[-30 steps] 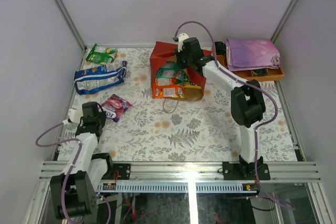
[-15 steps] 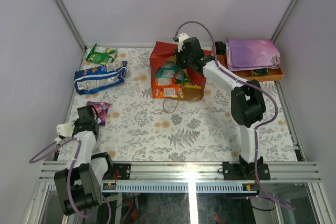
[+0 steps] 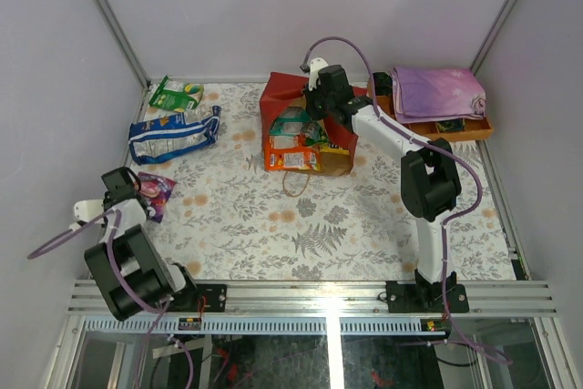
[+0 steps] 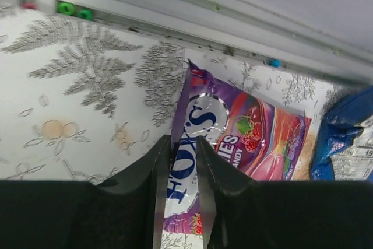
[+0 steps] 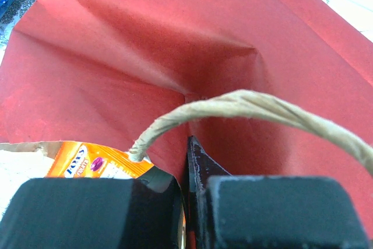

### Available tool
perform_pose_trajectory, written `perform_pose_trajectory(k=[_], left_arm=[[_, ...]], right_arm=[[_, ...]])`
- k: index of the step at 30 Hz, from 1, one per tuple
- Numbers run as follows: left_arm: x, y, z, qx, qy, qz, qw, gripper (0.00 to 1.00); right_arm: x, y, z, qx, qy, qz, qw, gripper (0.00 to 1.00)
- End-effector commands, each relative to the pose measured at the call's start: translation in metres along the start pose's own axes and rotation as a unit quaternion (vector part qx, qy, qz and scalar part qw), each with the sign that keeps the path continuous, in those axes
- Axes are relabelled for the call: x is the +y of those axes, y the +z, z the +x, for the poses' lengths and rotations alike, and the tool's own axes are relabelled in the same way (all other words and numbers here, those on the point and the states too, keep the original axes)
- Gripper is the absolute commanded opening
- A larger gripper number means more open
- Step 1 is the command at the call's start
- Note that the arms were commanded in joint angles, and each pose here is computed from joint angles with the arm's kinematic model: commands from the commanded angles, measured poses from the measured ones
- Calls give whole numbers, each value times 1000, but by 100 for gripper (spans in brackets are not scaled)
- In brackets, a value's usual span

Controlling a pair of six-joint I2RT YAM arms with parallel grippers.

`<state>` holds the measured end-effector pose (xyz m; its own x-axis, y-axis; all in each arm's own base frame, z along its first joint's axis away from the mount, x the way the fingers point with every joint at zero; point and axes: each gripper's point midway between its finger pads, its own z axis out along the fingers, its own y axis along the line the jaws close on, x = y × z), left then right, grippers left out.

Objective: Take the snacks out of the paper bag
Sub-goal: Move the snack to the center of the board, then take out the snack from the paper bag.

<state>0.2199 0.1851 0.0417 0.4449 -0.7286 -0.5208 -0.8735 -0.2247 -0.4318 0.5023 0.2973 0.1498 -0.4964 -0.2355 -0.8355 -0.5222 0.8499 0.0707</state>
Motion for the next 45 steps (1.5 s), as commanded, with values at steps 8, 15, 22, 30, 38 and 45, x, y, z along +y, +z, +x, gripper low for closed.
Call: perform_pose_trajectory(k=[8, 15, 22, 30, 38, 45], left_arm=[[-42, -20, 16, 78, 48, 119, 989, 100], [-65, -81, 43, 87, 76, 153, 981, 100], [-111, -186, 159, 172, 302, 329, 878, 100], [-102, -224, 287, 273, 510, 404, 709, 99], [-101, -208, 325, 266, 526, 427, 686, 77], [-101, -202, 342, 270, 522, 443, 677, 69]], right_arm=[[-3, -9, -15, -23, 7, -1, 1000, 0], [5, 0, -10, -17, 24, -19, 999, 0], [4, 2, -11, -13, 28, -16, 999, 0], [7, 3, -8, -7, 34, -23, 999, 0], [7, -2, -5, -6, 33, -23, 999, 0], [9, -1, -5, -5, 36, -27, 999, 0]])
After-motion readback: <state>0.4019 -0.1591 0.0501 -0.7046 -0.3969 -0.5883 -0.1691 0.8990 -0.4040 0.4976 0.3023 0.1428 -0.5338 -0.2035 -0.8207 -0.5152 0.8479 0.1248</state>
